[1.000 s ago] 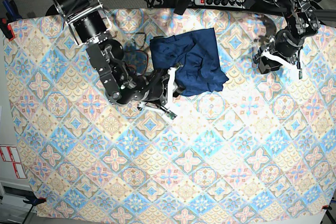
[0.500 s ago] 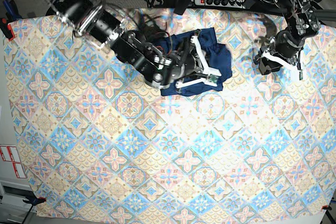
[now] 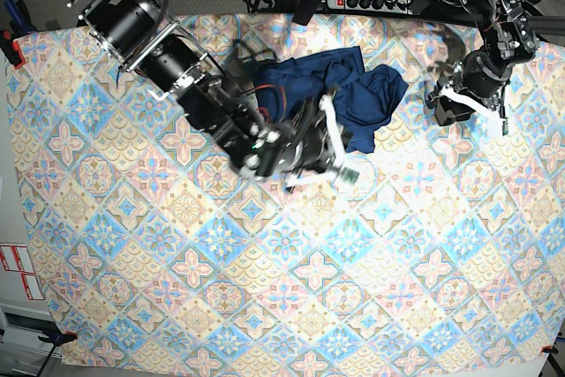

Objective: Fold the T-shirt properly
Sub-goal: 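Press and tuck the folded end onto the shirt bundle with the right gripper, then release the shirt and move both grippers to its sides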

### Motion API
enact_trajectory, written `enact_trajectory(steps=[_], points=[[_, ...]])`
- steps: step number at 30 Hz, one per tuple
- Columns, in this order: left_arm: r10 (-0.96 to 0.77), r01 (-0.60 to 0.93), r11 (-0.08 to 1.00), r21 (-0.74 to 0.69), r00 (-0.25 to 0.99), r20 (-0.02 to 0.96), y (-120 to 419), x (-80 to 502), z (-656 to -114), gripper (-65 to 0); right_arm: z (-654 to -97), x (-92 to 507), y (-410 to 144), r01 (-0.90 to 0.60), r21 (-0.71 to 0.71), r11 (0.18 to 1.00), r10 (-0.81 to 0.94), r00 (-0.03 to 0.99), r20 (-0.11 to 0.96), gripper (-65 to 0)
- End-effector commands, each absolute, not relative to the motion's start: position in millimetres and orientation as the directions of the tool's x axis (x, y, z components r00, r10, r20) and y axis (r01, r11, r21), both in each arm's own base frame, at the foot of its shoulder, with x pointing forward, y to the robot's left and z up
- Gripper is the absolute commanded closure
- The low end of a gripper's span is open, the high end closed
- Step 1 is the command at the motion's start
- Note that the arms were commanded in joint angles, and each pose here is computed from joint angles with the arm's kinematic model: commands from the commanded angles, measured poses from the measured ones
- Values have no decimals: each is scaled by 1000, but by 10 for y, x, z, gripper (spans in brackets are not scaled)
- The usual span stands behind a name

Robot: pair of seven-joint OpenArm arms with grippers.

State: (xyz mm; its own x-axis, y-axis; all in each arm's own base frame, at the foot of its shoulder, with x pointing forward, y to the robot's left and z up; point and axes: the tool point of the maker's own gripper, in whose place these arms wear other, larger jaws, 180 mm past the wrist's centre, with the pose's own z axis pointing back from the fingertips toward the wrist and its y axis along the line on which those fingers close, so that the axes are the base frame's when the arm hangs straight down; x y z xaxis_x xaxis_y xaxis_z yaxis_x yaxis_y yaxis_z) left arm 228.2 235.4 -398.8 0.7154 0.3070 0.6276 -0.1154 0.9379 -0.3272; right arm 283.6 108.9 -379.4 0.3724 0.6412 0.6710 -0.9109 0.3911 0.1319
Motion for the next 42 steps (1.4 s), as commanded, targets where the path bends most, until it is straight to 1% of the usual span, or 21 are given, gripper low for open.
enact_trajectory(steps=[1,3,4,7,10,12,17,20,22,25,28,29,30,34,36,39,42], points=[[273,-68,946,-317,695,665,2339,2378,-3853,-222,-3633,2947,1096,-898,142,416,585,384,715,-86],[234,-24,952,-306,702,673,2255,2413,-3815,-222,-3598,3106,921,-853,167,494,521,445,728,-86],[221,-5,952,-306,702,677,2202,2425,-3796,-222,-3606,3158,854,-836,176,519,504,466,727,-86],[190,42,952,-302,692,696,2072,2475,-3707,-222,-3751,3091,851,-836,193,514,529,486,696,-86],[152,106,946,-305,689,708,1866,2513,-3644,-222,-3923,2907,934,-857,205,472,583,478,657,-86],[131,138,942,-306,687,715,1759,2530,-3614,-222,-4025,2745,1012,-879,208,429,626,455,633,-86],[131,138,943,-302,680,722,1769,2550,-3595,-222,-4124,2423,1191,-925,200,322,701,375,607,-86],[170,75,954,-290,662,730,2000,2543,-3561,-222,-4129,2332,1274,-946,183,268,732,323,600,-87],[194,28,961,-277,645,739,2184,2540,-3526,-222,-4132,2279,1302,-952,181,248,740,307,599,-87],[221,-28,965,-261,624,749,2398,2518,-3481,-222,-4061,2296,1338,-955,173,242,729,296,617,-87],[259,-71,958,-278,626,735,2471,2474,-3554,-222,-3955,2355,1377,-962,148,230,721,271,638,-87],[265,-77,956,-282,634,727,2481,2459,-3595,-222,-3925,2368,1386,-962,145,231,715,269,645,-87],[271,-84,955,-286,641,718,2492,2444,-3636,-222,-3887,2442,1369,-958,141,251,700,280,656,-87],[288,-99,949,-299,659,695,2484,2389,-3738,-222,-3718,2808,1273,-918,154,365,589,356,725,-87],[288,-99,949,-300,662,692,2478,2385,-3748,-222,-3656,2948,1205,-900,158,406,552,379,742,-97],[303,-113,943,-311,678,670,2484,2357,-3841,-222,-3618,3052,1133,-884,160,439,530,398,749,-139],[326,-123,932,-341,699,636,2432,2375,-3993,-222,-3604,3075,1119,-881,160,445,523,401,752,-152]])
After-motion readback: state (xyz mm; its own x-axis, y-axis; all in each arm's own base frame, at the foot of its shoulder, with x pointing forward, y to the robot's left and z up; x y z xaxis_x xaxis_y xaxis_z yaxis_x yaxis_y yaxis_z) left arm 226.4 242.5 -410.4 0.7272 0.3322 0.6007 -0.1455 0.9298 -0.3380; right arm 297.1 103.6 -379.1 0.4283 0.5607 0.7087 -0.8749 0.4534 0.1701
